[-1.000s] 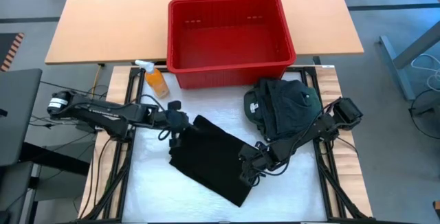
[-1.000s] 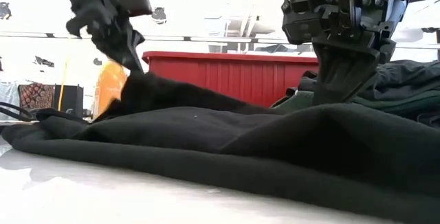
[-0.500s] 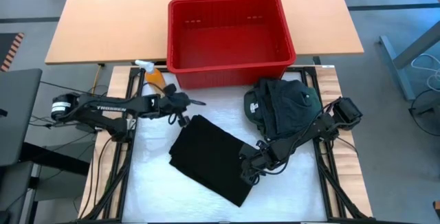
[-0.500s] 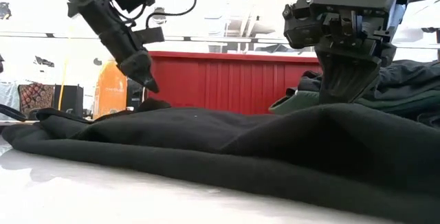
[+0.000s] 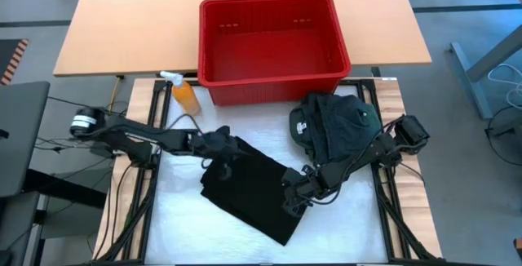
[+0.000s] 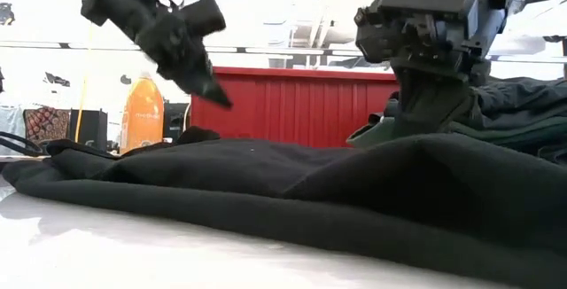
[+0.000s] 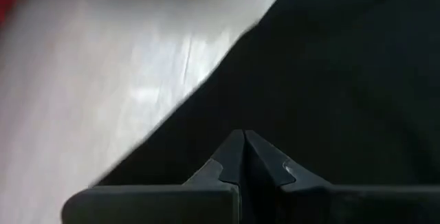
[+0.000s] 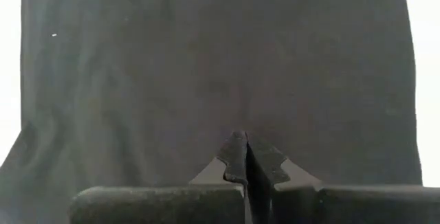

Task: Fold Laundry from Bin
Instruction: Fold the black shirt

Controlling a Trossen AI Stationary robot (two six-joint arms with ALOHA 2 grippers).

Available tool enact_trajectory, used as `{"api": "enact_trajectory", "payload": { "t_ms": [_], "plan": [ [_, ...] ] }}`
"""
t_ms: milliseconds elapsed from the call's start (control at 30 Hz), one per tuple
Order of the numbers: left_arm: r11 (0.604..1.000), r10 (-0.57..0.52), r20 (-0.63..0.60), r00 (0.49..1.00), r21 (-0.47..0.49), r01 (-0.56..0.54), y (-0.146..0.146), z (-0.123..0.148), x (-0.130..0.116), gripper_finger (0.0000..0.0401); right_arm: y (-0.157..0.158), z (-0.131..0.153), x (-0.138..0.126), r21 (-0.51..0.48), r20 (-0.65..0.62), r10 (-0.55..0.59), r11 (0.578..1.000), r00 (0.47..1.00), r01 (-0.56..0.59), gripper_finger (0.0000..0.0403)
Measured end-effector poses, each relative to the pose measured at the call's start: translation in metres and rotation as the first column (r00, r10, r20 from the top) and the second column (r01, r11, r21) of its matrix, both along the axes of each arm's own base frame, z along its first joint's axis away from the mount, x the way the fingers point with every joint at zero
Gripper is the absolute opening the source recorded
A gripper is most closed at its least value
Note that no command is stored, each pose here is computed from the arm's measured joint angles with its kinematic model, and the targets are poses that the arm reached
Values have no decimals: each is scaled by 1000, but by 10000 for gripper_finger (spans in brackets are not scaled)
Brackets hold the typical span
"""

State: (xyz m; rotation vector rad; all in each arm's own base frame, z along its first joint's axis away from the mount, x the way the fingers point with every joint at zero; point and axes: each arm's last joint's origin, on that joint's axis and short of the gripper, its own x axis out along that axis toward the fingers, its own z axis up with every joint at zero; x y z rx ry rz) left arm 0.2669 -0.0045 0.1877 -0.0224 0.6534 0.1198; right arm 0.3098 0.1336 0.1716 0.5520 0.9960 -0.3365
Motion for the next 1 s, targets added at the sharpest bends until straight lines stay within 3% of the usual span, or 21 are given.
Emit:
{"api": "enact_trajectory", "payload": {
  "t_ms": [200,467,600,767,900,1000],
  "plan": [
    [994,104,-139,985,-17,-107,11,-37,11,0,9,4,3,3,74,52,999,996,-52,18],
    [970,243,-222,944,59,-236,23,-41,2,0,10,-3,1,-22,32,60,998,998,-59,18],
    [963,270,-230,935,82,-258,26,-37,-2,0,14,-29,5,-15,-45,41,999,998,-41,18],
    [960,278,-247,928,114,-257,29,-33,-7,0,23,-65,15,97,-106,37,995,994,-26,18],
    [933,351,-361,864,213,-291,38,-39,-20,0,28,-69,17,125,-82,32,992,996,-22,18],
    [871,476,-398,784,334,-360,48,-39,-31,0,28,-65,16,116,-62,27,993,998,-20,18]
  ]
}}
